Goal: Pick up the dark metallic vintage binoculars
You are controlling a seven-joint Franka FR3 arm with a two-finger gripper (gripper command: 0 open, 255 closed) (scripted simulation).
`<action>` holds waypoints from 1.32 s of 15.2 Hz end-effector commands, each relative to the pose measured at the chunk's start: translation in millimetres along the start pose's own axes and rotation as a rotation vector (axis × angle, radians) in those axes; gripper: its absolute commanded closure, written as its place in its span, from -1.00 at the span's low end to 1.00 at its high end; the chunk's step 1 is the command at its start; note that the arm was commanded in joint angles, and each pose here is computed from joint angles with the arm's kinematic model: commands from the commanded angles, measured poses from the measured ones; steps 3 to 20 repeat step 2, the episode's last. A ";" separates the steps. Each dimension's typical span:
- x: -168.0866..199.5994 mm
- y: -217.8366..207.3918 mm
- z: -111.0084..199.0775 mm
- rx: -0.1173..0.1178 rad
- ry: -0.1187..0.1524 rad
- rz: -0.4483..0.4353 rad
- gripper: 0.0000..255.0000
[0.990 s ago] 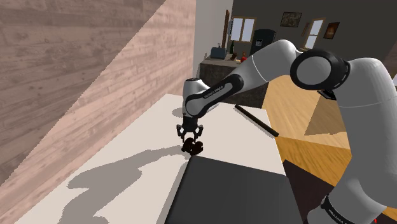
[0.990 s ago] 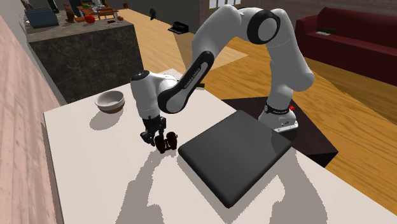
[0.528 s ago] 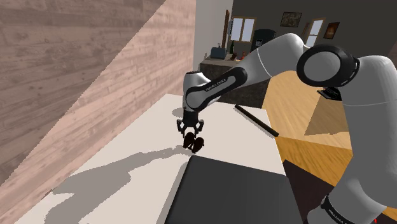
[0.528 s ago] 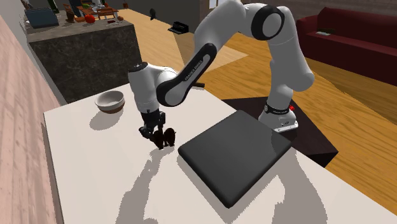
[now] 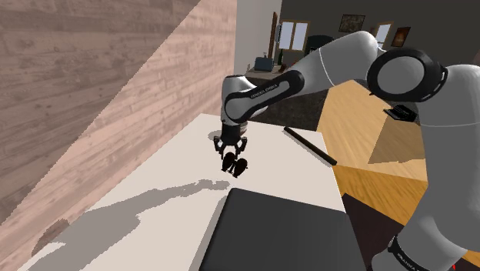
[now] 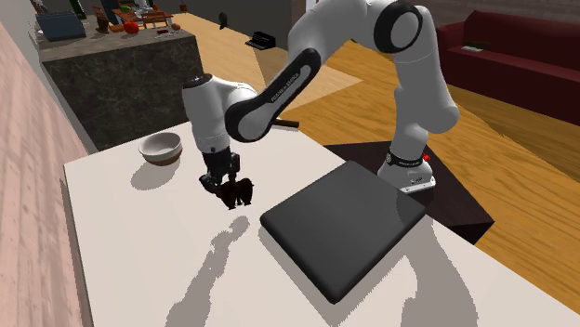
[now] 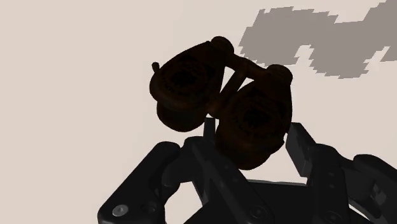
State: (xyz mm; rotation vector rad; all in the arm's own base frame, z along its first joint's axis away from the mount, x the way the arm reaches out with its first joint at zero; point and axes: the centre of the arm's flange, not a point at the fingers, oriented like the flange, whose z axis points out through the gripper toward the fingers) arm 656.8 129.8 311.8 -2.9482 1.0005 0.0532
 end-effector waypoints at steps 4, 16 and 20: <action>-0.5 0.2 -6.3 0.000 0.000 0.000 1.00; -0.5 0.2 -6.3 0.000 0.000 0.000 1.00; -0.5 0.2 -6.3 0.000 0.000 0.000 1.00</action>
